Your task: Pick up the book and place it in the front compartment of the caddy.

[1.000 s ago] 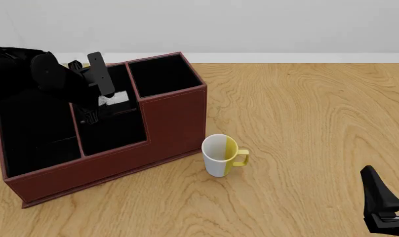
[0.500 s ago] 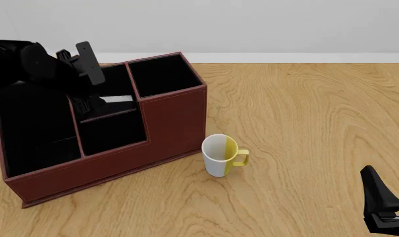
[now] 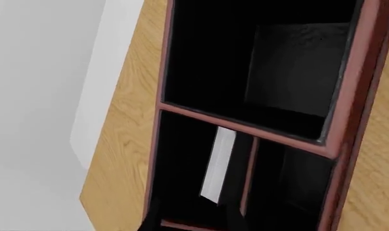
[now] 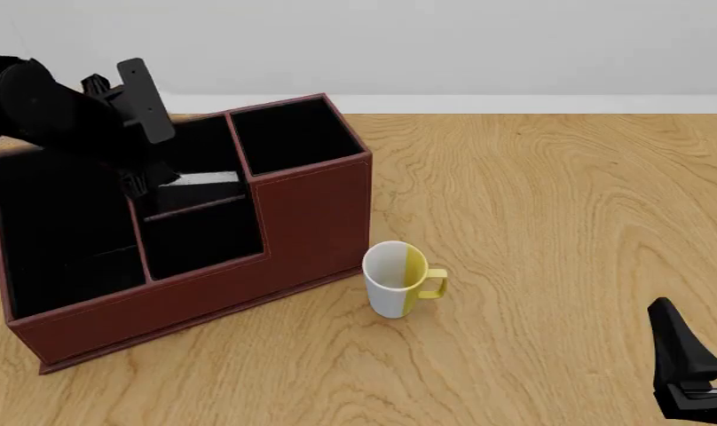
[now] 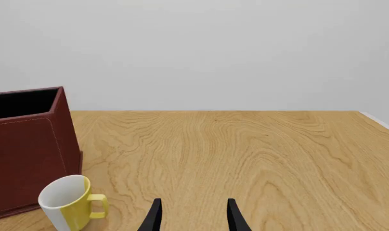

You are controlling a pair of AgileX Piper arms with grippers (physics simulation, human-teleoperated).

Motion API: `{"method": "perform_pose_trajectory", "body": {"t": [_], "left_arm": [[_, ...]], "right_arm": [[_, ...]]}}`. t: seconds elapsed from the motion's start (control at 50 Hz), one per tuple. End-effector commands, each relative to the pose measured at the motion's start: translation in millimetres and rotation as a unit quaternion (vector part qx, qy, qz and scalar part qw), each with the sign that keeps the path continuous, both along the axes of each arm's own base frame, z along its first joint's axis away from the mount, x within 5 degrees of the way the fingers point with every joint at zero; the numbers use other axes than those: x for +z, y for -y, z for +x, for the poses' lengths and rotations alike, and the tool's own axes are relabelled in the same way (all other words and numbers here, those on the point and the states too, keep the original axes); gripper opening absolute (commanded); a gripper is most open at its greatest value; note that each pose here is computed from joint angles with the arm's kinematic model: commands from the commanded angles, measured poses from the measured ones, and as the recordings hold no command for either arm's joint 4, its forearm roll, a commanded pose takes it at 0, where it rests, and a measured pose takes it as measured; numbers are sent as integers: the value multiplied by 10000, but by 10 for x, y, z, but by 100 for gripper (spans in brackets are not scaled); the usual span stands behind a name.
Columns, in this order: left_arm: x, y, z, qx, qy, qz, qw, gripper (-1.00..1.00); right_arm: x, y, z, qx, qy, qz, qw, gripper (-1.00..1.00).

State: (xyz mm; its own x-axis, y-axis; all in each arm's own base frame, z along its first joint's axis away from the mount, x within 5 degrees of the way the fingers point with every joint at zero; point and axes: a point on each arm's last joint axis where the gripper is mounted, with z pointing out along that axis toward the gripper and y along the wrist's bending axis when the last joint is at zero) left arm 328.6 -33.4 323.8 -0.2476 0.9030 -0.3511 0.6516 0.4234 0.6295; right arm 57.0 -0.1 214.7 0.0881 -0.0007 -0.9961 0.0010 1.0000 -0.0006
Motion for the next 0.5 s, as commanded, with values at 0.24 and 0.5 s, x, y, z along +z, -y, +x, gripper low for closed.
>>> {"method": "perform_pose_trajectory", "body": {"t": [0.24, 0.5], "left_arm": [[487, -38, -657, -155, 307, 77, 9994, 100], [594, 30, -1145, -452, 459, 72, 9979, 100]], "right_arm": [[0, 0, 0, -1, 1, 0, 10000, 100], [0, 0, 0, 1, 1, -1, 10000, 100]]}}
